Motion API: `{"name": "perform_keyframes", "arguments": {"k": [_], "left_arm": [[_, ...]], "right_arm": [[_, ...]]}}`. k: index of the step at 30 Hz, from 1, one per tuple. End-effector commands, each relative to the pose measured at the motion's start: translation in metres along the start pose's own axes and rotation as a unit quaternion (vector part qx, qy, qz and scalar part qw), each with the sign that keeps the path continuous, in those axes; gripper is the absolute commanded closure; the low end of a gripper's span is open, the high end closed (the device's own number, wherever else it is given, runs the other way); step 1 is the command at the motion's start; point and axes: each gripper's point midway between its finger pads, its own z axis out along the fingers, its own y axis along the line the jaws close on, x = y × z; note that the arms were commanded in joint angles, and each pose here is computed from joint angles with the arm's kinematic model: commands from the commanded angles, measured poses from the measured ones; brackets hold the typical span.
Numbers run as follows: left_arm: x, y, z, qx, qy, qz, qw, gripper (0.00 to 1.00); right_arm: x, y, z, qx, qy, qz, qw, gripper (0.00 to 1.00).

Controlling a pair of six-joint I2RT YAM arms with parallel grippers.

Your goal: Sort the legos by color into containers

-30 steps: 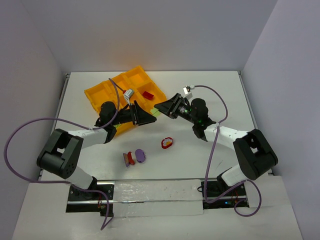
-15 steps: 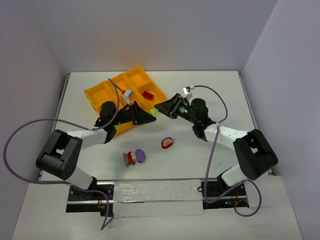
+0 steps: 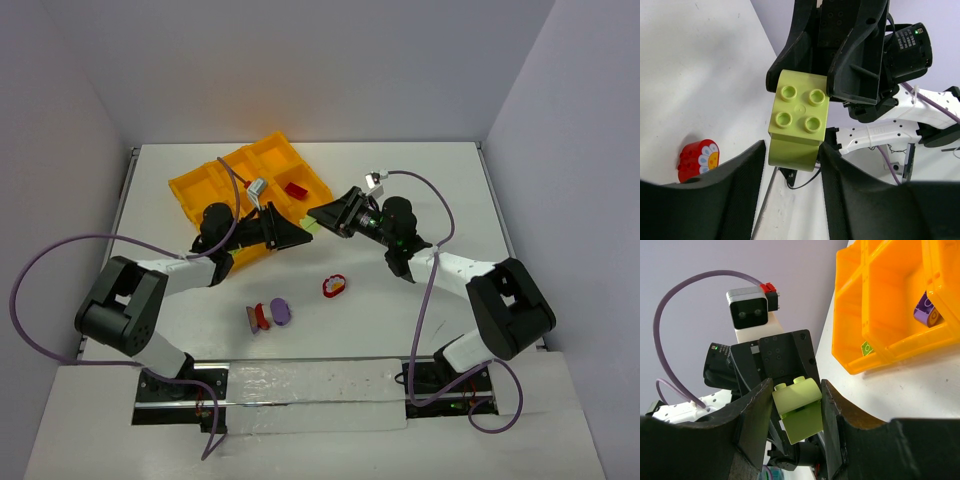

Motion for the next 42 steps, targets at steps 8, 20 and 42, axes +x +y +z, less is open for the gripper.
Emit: {"name": "perform_keyframes", "arguments": {"k": [8, 20, 42], "left_arm": [[-0.020, -0.025, 0.001, 0.039, -0.026, 0.041, 0.998, 1.00], [-0.016, -0.027, -0.009, 0.035, -0.022, 0.044, 0.998, 1.00], [-0.011, -0.031, -0.007, 0.047, 0.006, 0.048, 0.998, 1.00]], "right_arm": [[-0.003, 0.014, 0.000, -0.034, -0.002, -0.017, 0.999, 1.00], [0.004, 0.016, -0.001, -0.047, 0.030, -0.038, 0.998, 1.00], [0.026, 0.028, -0.002, -0.093, 0.112, -0.085, 0.986, 0.55]]}}
